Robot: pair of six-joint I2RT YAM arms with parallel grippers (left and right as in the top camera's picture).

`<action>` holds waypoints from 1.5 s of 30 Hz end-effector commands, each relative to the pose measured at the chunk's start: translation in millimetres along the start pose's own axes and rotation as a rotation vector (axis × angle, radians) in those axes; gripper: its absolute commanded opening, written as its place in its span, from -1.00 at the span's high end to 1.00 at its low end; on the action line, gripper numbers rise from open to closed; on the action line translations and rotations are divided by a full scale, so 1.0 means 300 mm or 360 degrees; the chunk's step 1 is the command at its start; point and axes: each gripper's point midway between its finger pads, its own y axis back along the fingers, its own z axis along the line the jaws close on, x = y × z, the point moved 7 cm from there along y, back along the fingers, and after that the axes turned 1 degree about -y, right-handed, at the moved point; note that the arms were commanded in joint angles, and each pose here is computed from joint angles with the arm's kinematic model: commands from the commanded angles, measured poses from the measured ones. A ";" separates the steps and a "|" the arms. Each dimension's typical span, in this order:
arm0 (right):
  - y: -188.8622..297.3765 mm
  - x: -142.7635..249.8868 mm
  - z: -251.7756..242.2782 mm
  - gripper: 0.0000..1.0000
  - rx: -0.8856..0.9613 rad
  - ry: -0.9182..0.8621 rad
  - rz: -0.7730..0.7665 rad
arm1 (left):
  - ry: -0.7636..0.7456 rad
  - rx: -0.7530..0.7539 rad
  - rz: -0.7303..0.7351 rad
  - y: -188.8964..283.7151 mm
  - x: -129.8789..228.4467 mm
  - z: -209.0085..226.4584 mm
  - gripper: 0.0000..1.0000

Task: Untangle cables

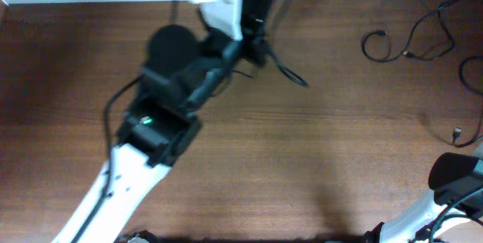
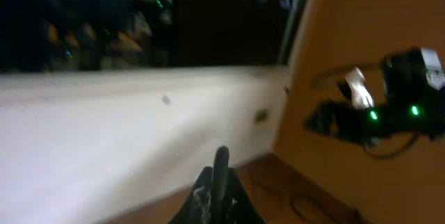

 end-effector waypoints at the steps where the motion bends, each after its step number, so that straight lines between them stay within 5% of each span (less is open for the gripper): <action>1: 0.143 -0.042 0.019 -0.97 -0.0004 0.0084 -0.0138 | 0.0106 0.0126 0.0142 -0.128 0.141 -0.067 1.00; 8: 0.343 -0.076 0.009 -0.97 0.0061 0.0089 -0.0313 | 0.0291 0.0328 0.0179 -0.285 0.303 -0.154 0.92; 9: 0.347 -0.072 0.009 -0.97 0.0062 0.0098 -0.0304 | 0.0308 0.0329 0.0207 -0.294 0.323 -0.152 0.71; 10: 0.347 -0.067 0.009 -0.97 0.0063 0.0097 -0.0290 | 0.0319 0.0326 0.0252 -0.302 0.351 -0.151 0.08; 11: 0.345 -0.062 0.008 -0.97 0.0065 0.0094 -0.0277 | 0.0321 0.0318 0.0277 -0.303 0.362 -0.148 -0.98; 18: 0.340 -0.038 0.006 -0.97 0.0066 0.0084 -0.0209 | 0.0191 0.0273 0.0235 -0.250 0.229 -0.123 -0.98; 28: 0.311 0.135 0.275 -0.98 -0.0206 0.0103 0.0167 | -0.0192 -0.0501 0.0467 0.058 -0.153 0.012 -0.98; 37: 0.207 0.471 0.593 -0.98 -0.0583 0.1372 0.0544 | -0.0288 -0.0789 0.0564 0.206 -0.198 0.065 -0.98; 45: -0.086 0.871 0.511 -0.66 -0.0856 0.1775 0.1084 | -0.0308 -0.0813 0.0649 0.222 -0.172 0.072 -0.98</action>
